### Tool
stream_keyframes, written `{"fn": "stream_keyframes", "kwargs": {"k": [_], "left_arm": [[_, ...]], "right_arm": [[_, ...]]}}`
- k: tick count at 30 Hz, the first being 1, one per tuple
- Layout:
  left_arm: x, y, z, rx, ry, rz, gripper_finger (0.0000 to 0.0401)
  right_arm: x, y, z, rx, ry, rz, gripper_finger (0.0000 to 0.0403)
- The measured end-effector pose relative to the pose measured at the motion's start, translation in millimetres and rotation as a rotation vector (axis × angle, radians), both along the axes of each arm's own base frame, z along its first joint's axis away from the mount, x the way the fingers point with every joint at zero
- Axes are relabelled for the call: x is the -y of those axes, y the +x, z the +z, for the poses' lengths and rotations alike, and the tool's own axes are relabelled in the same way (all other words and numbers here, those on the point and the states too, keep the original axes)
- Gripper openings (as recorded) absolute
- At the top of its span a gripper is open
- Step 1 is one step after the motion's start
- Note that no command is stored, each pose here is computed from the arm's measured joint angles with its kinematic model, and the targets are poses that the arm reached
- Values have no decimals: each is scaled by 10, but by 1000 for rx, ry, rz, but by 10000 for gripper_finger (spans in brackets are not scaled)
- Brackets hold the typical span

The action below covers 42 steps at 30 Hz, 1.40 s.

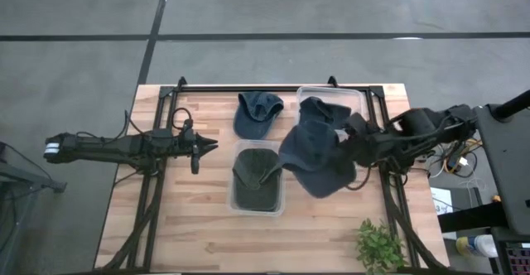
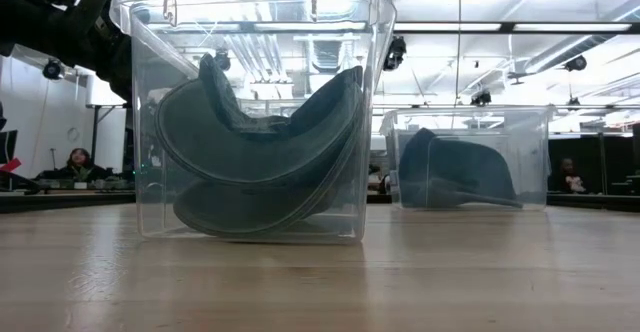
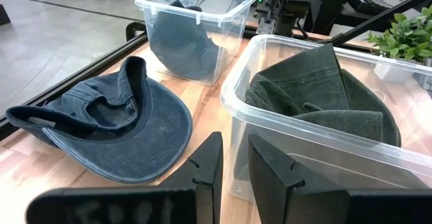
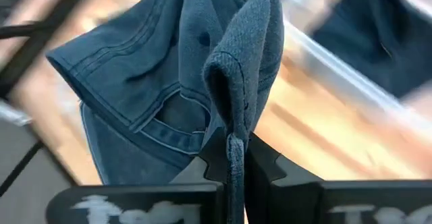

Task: Pick & Place hat
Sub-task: Put the bottom blue cap into the top transparent bin

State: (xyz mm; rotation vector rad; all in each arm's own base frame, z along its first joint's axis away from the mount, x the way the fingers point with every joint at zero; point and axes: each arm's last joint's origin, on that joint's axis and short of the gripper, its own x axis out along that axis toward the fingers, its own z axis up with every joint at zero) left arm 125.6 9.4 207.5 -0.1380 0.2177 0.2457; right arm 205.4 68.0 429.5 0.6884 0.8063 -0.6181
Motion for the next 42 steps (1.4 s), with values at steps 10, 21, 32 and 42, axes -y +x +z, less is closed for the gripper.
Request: {"fn": "stream_keyframes", "kwargs": {"k": [10, 21, 32, 42], "left_arm": [[0, 0, 0, 0, 0, 0, 62], [0, 0, 0, 0, 0, 0, 62], [0, 0, 0, 0, 0, 0, 62], [0, 0, 0, 0, -1, 0, 62]], "right_arm": [[1, 1, 539, 517, -250, 387, 12], [-90, 7, 898, 943, -452, 763, 11], [-146, 75, 899, 1050, -471, 870, 11], [159, 12, 257, 314, -362, 307, 11]]}}
